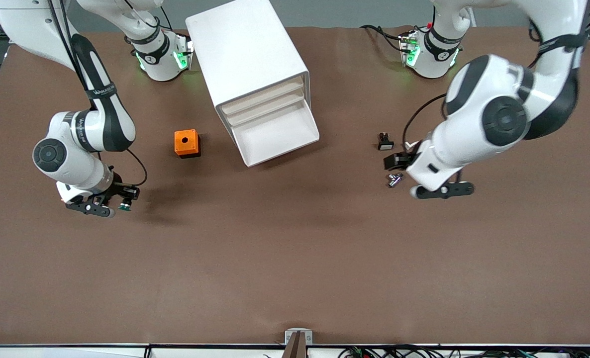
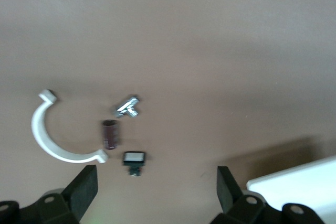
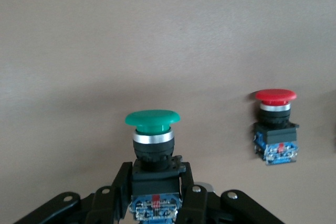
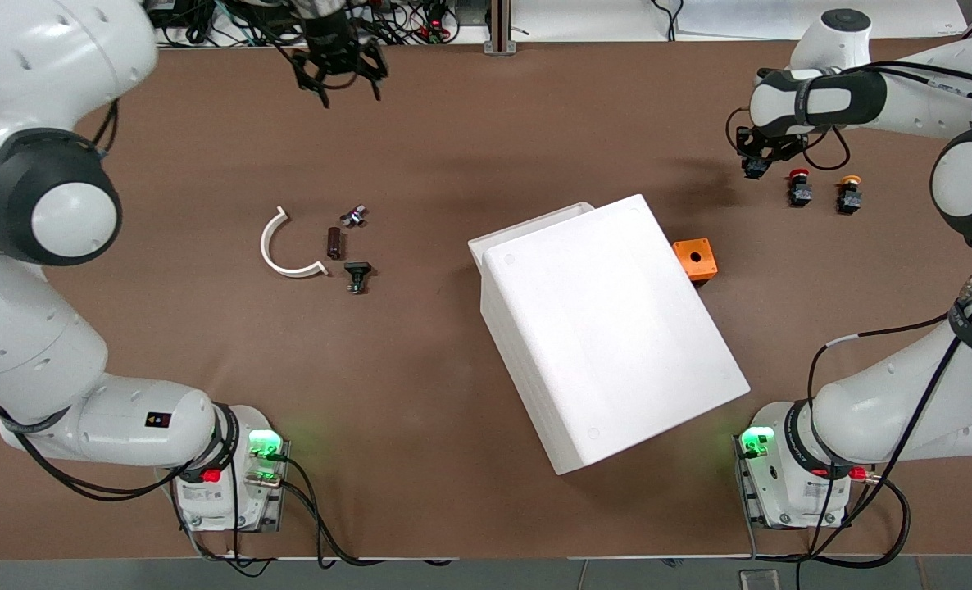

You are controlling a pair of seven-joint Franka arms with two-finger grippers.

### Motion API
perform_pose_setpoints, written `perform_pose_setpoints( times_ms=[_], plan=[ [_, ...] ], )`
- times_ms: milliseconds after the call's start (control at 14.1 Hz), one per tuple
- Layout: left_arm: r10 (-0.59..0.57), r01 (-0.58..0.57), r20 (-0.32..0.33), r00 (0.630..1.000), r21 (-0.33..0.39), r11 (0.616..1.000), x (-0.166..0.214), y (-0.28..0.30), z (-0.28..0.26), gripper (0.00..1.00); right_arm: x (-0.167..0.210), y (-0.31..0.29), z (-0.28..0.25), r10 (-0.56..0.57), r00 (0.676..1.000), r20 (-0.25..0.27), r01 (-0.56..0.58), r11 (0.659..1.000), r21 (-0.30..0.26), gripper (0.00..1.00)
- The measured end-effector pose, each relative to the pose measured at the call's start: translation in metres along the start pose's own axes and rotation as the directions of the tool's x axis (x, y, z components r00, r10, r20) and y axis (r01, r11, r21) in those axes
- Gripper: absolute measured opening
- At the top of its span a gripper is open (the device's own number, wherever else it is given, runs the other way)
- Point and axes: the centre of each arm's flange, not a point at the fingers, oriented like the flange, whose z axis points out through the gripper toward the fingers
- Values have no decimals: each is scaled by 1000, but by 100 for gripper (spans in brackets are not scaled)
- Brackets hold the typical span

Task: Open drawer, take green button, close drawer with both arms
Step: 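Carry the green button beside the red button while the left gripper returns, then lower the green button onto the table and open the right gripper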

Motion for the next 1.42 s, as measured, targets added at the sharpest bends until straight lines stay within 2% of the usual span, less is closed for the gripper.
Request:
perform_pose_setpoints(
  times_ms=[426,780,922,1064,1277,1348,1419],
  plan=[
    [-126,125,24,992,13,992,-14,67,66,100,-11,18,25,-23,998,-63,23,1000,10,41],
    [-162,162,-3,987,37,986,-30,107,103,100,-20,20,58,-24,999,-25,24,1000,2,41],
    [-170,171,-11,985,25,985,-35,122,118,100,-20,20,60,-24,999,-21,24,1000,1,41],
    [-168,168,-11,986,19,986,-41,134,131,100,-18,21,59,-21,999,-25,21,1000,2,54],
    [-170,170,-6,985,24,985,-51,148,146,100,-11,22,51,-17,999,-45,18,1000,5,83],
    [-163,163,-10,987,27,986,-55,153,151,100,-8,22,46,-16,999,-44,16,1000,4,94],
    [-154,155,-18,988,35,987,-58,157,155,100,-4,22,38,-15,1000,-23,15,1000,-1,100]
  ],
)
